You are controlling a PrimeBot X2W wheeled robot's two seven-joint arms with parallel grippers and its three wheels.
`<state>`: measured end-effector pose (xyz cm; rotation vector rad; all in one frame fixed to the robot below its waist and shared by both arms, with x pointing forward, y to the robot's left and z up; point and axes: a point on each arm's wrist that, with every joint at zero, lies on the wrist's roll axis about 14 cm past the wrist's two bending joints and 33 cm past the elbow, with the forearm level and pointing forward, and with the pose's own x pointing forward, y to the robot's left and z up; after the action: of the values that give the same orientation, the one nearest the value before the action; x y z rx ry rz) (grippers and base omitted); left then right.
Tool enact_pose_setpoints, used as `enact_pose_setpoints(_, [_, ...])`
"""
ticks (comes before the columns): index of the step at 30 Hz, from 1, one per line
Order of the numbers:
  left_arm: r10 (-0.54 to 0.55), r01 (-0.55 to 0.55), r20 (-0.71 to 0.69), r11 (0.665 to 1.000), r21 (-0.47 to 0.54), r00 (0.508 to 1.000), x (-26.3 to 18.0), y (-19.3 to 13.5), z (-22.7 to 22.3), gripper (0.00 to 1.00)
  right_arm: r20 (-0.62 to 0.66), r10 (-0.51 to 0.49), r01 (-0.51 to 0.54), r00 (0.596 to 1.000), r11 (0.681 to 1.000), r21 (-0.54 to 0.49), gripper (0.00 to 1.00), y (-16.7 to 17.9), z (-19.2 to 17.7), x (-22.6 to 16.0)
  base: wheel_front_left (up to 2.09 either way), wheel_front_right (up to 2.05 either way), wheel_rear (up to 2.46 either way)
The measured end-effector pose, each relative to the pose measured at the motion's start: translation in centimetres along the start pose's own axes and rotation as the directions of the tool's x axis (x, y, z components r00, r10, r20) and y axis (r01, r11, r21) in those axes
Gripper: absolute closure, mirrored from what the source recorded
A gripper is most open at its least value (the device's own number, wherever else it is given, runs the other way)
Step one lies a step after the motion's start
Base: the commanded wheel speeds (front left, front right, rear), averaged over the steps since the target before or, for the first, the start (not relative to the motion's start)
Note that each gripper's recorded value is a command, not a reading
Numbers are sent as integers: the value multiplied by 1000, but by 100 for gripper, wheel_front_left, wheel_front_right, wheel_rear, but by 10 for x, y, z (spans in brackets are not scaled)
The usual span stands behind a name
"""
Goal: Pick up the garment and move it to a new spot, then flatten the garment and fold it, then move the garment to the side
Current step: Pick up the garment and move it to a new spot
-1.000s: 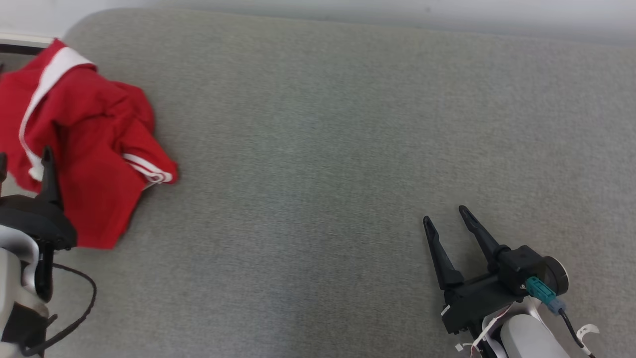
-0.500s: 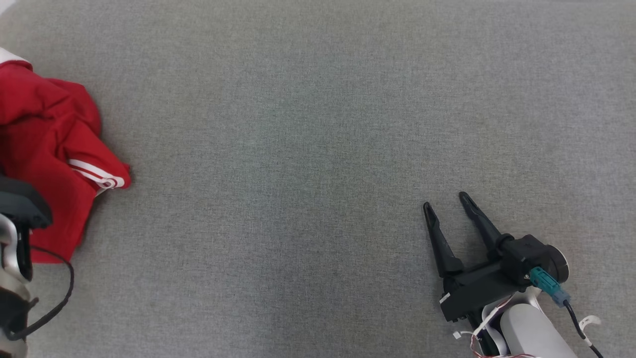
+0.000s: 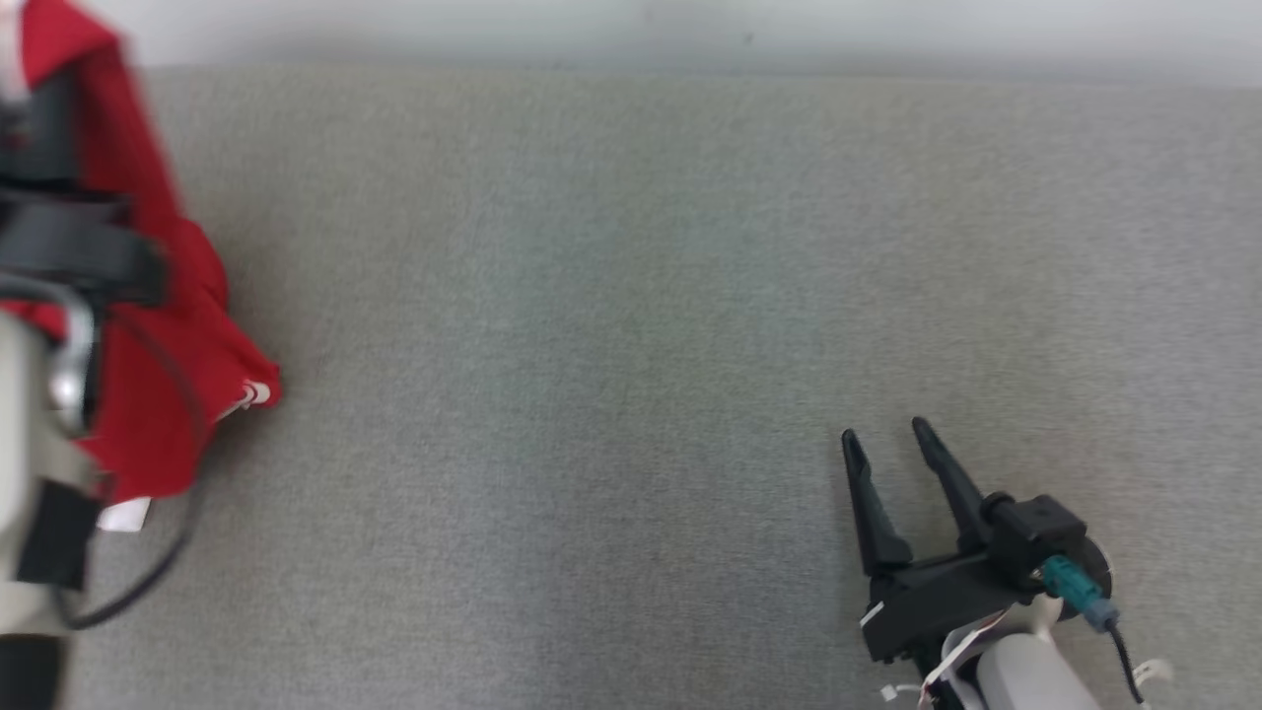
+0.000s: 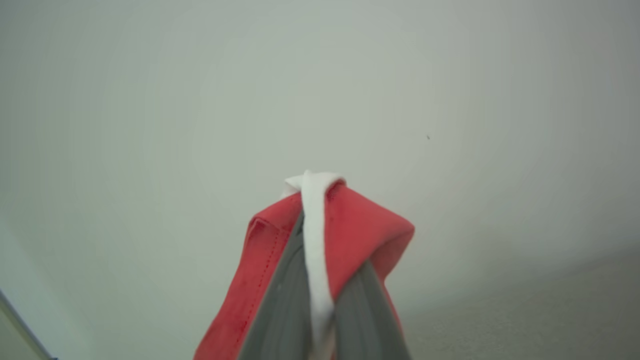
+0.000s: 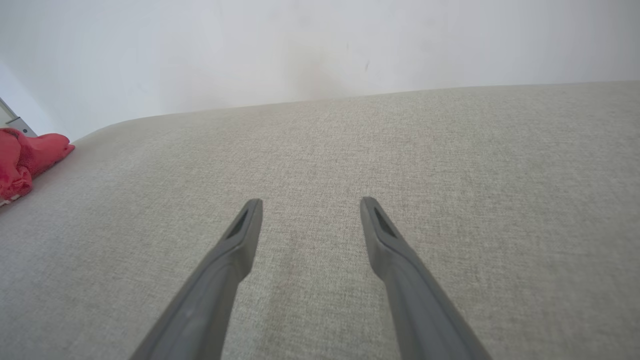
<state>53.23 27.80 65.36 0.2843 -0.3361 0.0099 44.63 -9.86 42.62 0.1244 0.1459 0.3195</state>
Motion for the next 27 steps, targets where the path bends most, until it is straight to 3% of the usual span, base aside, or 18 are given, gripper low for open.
enact_pose_setpoints(4, [-117,123,95,990,-64,989,9,-53,32,100,11,-31,31,999,999,19,0,-2,5,-12,0,0,0])
enact_pose_setpoints(10, [-293,322,195,936,-140,936,16,-133,65,100,35,-125,123,992,991,48,0,-25,14,-34,0,0,0])
enact_pose_setpoints(12, [-348,394,243,902,-175,905,15,-164,81,100,38,-160,157,986,986,54,0,-33,15,-43,0,0,0])
enact_pose_setpoints(15, [-425,507,313,823,-258,849,7,-214,103,100,40,-211,208,977,976,62,0,-46,15,-58,0,0,0])
enact_pose_setpoints(20, [-471,610,414,723,-324,779,-4,-259,139,100,45,-277,273,960,959,69,0,-62,17,-79,0,0,0])
enact_pose_setpoints(22, [-483,624,412,701,-346,772,-6,-274,139,100,50,-296,292,954,954,71,0,-66,18,-86,0,0,0])
enact_pose_setpoints(23, [-498,626,390,694,-356,774,-8,-281,131,48,53,-303,299,952,952,71,0,-68,19,-88,0,0,0])
enact_pose_setpoints(24, [-511,628,370,687,-367,776,-12,-289,123,48,55,-310,306,949,949,72,0,-70,20,-91,0,0,0])
enact_pose_setpoints(25, [-524,623,337,681,-385,782,-16,-297,110,7,58,-316,312,947,947,71,0,-71,21,-93,0,0,0])
enact_pose_setpoints(26, [-537,615,300,678,-403,789,-19,-303,96,0,62,-320,316,945,946,72,0,-72,22,-95,0,0,0])
enact_pose_setpoints(27, [-544,604,267,680,-416,796,-21,-307,84,0,63,-325,321,944,944,72,0,-74,22,-96,0,0,0])
